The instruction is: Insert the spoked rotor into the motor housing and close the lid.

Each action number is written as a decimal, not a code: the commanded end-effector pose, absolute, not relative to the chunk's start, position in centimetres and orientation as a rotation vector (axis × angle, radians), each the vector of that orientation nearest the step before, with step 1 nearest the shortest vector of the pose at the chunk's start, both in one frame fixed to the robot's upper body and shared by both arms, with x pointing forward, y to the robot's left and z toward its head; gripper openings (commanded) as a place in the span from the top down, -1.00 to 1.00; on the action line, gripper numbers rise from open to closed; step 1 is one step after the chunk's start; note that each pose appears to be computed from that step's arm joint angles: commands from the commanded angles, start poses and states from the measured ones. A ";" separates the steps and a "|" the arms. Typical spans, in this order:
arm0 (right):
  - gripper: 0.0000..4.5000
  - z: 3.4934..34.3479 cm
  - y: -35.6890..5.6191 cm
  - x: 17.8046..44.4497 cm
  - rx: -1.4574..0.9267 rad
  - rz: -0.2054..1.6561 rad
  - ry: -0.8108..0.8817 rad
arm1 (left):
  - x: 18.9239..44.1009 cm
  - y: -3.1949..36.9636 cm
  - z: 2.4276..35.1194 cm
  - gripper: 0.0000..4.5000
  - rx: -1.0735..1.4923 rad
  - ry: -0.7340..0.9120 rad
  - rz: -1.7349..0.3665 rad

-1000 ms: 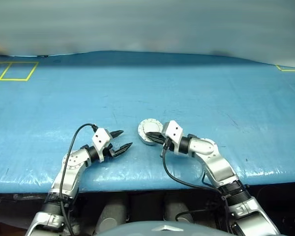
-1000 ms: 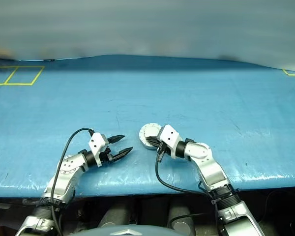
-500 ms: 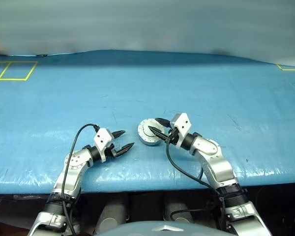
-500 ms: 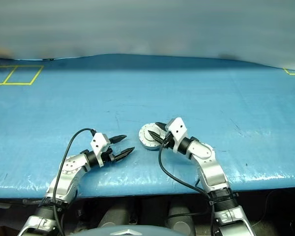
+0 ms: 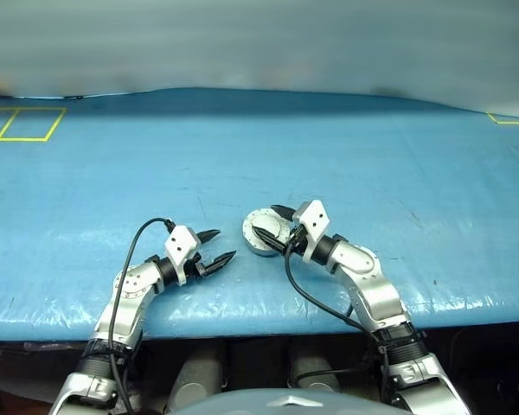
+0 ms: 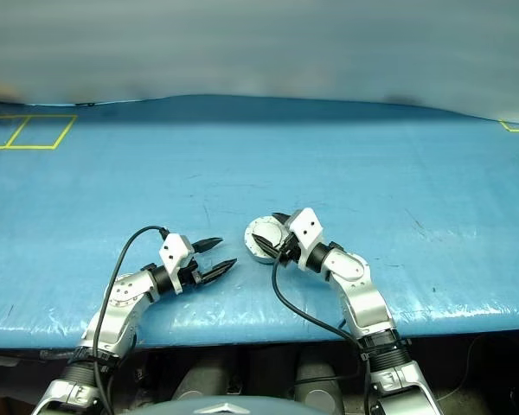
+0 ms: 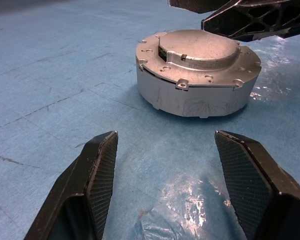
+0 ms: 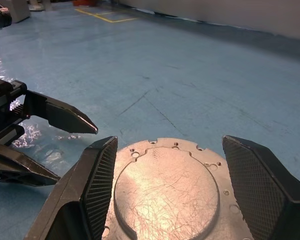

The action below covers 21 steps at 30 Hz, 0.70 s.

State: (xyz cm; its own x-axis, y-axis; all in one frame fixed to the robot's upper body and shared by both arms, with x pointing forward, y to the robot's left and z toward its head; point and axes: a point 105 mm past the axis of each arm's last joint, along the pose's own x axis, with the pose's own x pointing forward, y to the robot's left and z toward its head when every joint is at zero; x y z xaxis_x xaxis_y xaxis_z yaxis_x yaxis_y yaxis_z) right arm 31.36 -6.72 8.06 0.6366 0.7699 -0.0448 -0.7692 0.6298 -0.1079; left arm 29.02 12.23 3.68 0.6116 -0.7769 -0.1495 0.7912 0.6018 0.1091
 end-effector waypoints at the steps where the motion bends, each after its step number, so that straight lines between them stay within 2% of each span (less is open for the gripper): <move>1: -0.56 9.7 -6.8 31.6 -0.122 0.874 -0.072 | 29.5 11.9 5.3 -0.46 0.160 0.023 -0.898; 5: -0.56 10.2 -7.5 31.8 -0.070 0.832 -0.088 | 30.9 11.8 8.4 -0.46 -0.026 -0.090 -0.832; 7: -0.39 10.3 -7.7 31.4 -0.053 0.845 -0.095 | 31.0 11.6 8.8 -0.29 -0.049 -0.092 -0.865; 13: 0.46 10.7 -8.5 30.8 -0.029 0.810 -0.124 | 31.2 10.2 9.4 0.56 -0.035 -0.096 -0.965; 16: 0.87 10.5 -8.9 30.5 -0.029 0.776 -0.125 | 31.7 9.7 8.4 0.98 0.064 -0.048 -0.985; 18: 0.88 10.3 -9.2 30.5 -0.020 0.751 -0.120 | 31.9 9.4 7.5 0.99 0.153 -0.014 -1.008; 21: 0.88 9.9 -9.6 30.2 -0.019 0.737 -0.108 | 32.2 8.9 7.3 0.99 0.142 -0.008 -1.021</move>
State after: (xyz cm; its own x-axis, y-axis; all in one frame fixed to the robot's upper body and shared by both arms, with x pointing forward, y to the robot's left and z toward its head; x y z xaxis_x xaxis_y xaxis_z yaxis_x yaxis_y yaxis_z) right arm 30.28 -9.34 8.34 0.7329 0.6795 0.0334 -0.6791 0.7336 -0.0241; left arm 32.00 9.35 6.43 0.5364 -0.8400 -0.0822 0.8435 0.5304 0.0846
